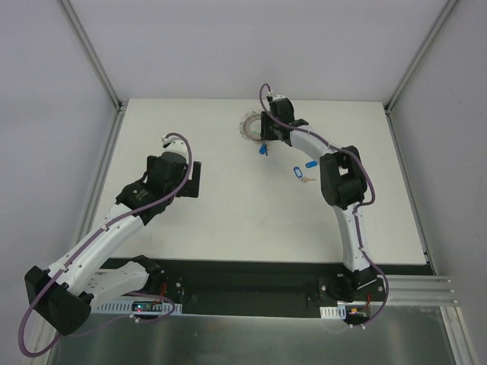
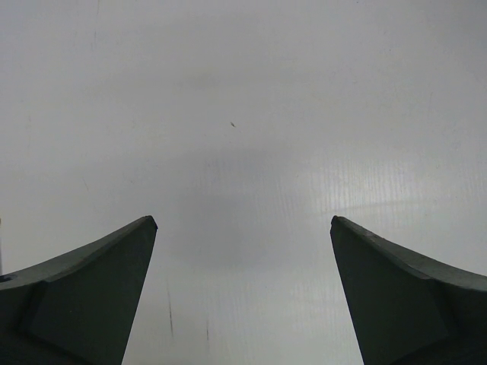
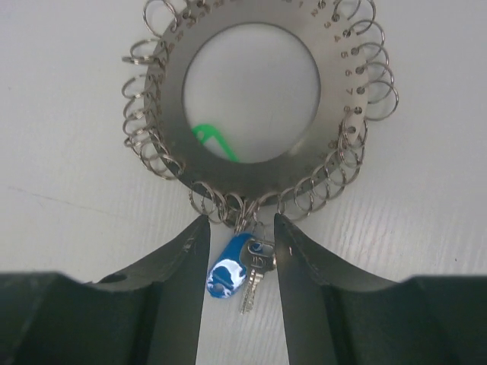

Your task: Put the keys on the keyring

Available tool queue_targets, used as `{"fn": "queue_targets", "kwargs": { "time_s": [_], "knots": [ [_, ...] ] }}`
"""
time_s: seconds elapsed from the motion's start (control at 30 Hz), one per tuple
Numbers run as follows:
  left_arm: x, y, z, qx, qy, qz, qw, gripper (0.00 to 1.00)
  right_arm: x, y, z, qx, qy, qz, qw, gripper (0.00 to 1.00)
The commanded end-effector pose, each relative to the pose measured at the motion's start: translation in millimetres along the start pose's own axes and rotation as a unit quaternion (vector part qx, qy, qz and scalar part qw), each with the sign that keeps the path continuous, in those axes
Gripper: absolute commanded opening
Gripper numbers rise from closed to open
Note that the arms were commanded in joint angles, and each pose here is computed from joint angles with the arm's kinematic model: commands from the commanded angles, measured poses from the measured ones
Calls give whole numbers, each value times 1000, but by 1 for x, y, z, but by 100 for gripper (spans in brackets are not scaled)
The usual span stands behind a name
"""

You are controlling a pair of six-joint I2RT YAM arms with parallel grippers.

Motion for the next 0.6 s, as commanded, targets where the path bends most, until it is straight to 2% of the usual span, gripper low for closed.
{"fn": "queue_targets", "kwargs": {
  "time_s": [0.0, 0.47, 0.57],
  "knots": [
    [3, 2, -4, -14, -6, 4, 1000, 99, -1, 22, 5, -4, 37, 43, 998, 42],
    [2, 0, -3, -16, -8, 6, 1000, 99, -11, 3, 25, 80, 84, 140, 983, 37],
    [2, 1, -3, -17, -11, 6, 1000, 99, -13, -10, 30, 100, 86, 153, 979, 28]
  ]
}}
Point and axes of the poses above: each gripper's point midway between its finger pads, its own z axis out along the fingers, its own x axis along the line the jaws close on, y = z × x, the point moved 8 cm from there along -z, back along the fingers, and after that the axes turned 5 degrees about z, right-handed, at the moved point
